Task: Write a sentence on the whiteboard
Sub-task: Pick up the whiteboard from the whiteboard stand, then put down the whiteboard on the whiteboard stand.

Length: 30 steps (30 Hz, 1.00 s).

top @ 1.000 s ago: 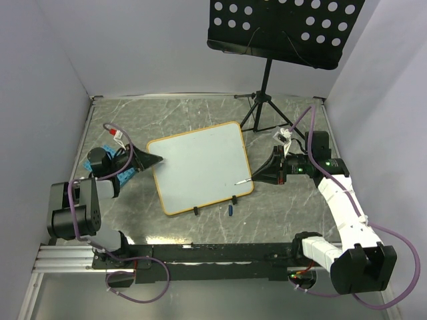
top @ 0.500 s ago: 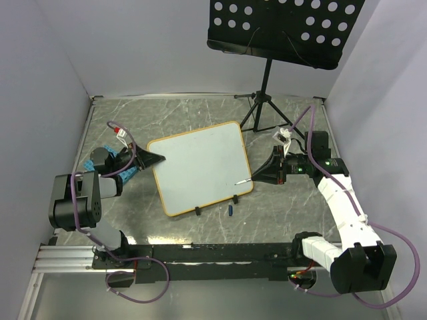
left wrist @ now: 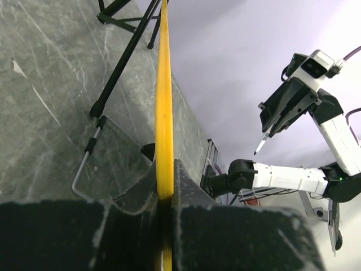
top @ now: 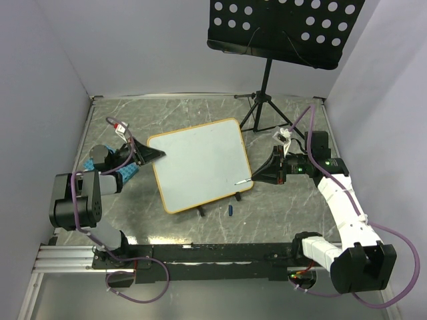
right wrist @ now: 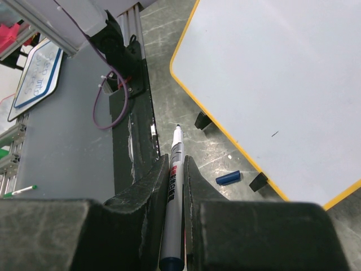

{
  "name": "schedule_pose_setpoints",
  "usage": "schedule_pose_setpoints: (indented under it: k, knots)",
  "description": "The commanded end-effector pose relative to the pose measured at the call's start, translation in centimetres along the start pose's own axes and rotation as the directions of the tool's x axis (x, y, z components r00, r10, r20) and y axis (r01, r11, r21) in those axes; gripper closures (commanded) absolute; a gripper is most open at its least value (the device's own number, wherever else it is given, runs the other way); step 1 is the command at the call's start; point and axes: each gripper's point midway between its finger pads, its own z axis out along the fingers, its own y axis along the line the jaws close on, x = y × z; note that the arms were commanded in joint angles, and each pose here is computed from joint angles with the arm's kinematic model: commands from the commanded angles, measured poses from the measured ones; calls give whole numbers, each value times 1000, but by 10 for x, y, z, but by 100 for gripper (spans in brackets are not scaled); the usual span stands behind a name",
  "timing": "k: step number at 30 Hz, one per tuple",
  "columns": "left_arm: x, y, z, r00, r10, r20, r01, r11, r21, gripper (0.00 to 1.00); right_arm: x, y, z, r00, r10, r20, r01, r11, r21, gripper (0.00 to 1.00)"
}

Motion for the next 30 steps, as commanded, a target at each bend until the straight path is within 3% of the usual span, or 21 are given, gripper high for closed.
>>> schedule_pose_setpoints:
  k: [1, 5, 6, 9, 15, 24, 30]
  knots:
    - [-33, -64, 6, 936, 332, 113, -346, 928, 137, 99, -4, -1, 0, 999, -41, 17, 41, 999, -13, 100]
    - [-35, -69, 8, 911, 397, 111, -409, 905, 119, 99, -4, -2, 0, 999, -39, 17, 39, 999, -13, 100]
    - [-39, -74, 9, 879, 459, 128, -473, 874, 112, 99, -4, -2, 0, 999, -36, 16, 37, 999, -12, 100]
    - [-46, -80, 16, 849, 514, 125, -525, 846, 90, 99, -5, -1, 0, 999, -37, 15, 37, 999, -17, 100]
    - [-50, -116, 30, 820, 542, 186, -569, 807, 155, 99, -9, 4, -3, 998, -66, 23, 67, 997, -23, 100]
    - [-40, -149, 68, 834, 482, 268, -539, 816, 209, 99, -28, 27, -16, 989, -140, 35, 142, 989, -31, 100]
    - [-35, -165, 78, 825, 462, 326, -529, 833, 158, 99, -35, 41, -29, 986, -167, 20, 167, 986, 1, 100]
